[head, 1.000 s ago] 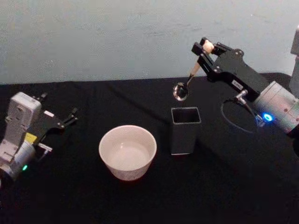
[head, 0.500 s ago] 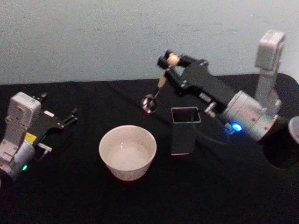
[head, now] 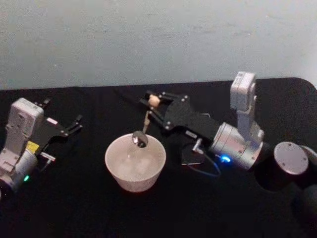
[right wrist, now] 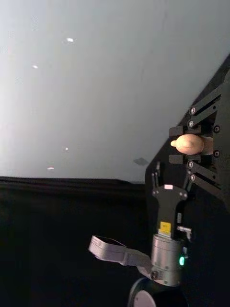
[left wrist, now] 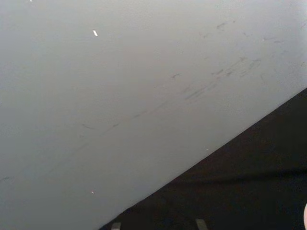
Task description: Pick up the stirring spoon with one hand, stir inside the cup, then place it back in its original position.
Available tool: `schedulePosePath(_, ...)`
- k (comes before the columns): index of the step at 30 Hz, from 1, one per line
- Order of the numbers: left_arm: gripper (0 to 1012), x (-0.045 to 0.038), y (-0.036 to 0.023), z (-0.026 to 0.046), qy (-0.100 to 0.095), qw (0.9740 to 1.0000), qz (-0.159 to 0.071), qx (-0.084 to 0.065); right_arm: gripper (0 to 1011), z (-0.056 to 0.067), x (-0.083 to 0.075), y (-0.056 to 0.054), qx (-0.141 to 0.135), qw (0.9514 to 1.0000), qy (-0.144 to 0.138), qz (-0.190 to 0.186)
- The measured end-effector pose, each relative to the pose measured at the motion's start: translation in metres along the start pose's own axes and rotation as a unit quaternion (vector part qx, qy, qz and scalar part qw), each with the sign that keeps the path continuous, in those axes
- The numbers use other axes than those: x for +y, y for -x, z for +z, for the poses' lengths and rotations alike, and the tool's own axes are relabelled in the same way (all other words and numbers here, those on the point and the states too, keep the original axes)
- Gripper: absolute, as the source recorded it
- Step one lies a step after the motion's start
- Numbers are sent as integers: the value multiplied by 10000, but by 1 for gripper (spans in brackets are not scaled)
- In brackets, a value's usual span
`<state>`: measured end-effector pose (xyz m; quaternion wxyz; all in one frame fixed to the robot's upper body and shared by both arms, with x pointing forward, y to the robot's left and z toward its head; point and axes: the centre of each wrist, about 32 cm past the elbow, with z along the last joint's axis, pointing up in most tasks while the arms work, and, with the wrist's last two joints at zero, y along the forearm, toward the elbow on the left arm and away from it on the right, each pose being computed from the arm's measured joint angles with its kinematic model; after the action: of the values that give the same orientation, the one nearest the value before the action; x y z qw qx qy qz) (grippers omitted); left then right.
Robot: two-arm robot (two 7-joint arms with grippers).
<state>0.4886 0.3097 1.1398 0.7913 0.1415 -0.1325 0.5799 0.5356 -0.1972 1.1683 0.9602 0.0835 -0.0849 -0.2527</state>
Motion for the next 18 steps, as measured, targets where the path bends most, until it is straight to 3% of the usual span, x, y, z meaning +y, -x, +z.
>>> schedulePosePath(12, 1001, 0, 0, 0, -1, 10000, 0, 0, 213, -319, 131, 57, -190, 9993, 220, 215)
schedulePosePath(18, 1001, 0, 0, 0, 0, 10000, 0, 0, 213, -411, 156, 75, -257, 9990, 329, 181)
